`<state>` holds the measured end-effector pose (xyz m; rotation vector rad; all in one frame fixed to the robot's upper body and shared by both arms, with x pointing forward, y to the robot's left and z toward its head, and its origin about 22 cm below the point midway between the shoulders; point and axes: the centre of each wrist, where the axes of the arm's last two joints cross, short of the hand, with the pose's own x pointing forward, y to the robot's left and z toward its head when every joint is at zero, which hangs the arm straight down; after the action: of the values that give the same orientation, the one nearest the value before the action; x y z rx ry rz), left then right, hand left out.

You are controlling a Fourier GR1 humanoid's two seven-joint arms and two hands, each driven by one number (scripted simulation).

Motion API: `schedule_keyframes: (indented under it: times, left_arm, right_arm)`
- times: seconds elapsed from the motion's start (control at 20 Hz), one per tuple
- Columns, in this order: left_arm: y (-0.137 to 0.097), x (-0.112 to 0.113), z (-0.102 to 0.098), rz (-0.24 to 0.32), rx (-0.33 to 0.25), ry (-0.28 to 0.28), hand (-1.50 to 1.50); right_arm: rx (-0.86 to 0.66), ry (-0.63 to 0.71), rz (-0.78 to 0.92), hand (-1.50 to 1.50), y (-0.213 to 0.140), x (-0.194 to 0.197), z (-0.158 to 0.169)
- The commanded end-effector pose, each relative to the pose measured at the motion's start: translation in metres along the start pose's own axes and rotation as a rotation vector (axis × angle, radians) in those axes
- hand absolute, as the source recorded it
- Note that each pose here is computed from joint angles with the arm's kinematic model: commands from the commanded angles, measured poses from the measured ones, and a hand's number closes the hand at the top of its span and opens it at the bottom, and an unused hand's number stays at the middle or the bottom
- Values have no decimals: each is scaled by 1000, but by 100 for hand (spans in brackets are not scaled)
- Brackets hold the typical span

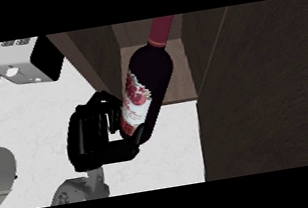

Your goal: Pick up the wine, place it into the cabinet and close the cabinet

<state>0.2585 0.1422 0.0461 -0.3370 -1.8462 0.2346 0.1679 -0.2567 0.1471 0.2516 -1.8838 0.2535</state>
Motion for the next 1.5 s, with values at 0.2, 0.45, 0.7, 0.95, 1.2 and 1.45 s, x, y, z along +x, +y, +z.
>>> schedule_keyframes:
  times: [0.2, 0.45, 0.7, 0.95, 1.2, 1.45]
  left_arm:
    - [-28, -29, -19, -138, -10, 0, 150]
    - [-36, -36, -38, -187, -27, 31, 150]
    - [-48, -71, -26, -183, 11, 61, 150]
    - [-33, -69, -34, -163, 39, 86, 150]
    - [-42, -89, -10, -207, 69, 125, 150]
    - [-24, -107, -20, -208, 94, 129, 150]
  right_arm:
    - [2, 5, 14, -150, -12, 3, -5]
    - [-7, -16, 17, -150, 9, 2, -13]
    - [-4, -29, -8, -150, -10, -1, -7]
    - [10, -1, -1, -150, -6, 8, 4]
    - [2, -15, 11, -150, -2, -3, -12]
    - [-6, -1, -5, -150, 4, 1, -17]
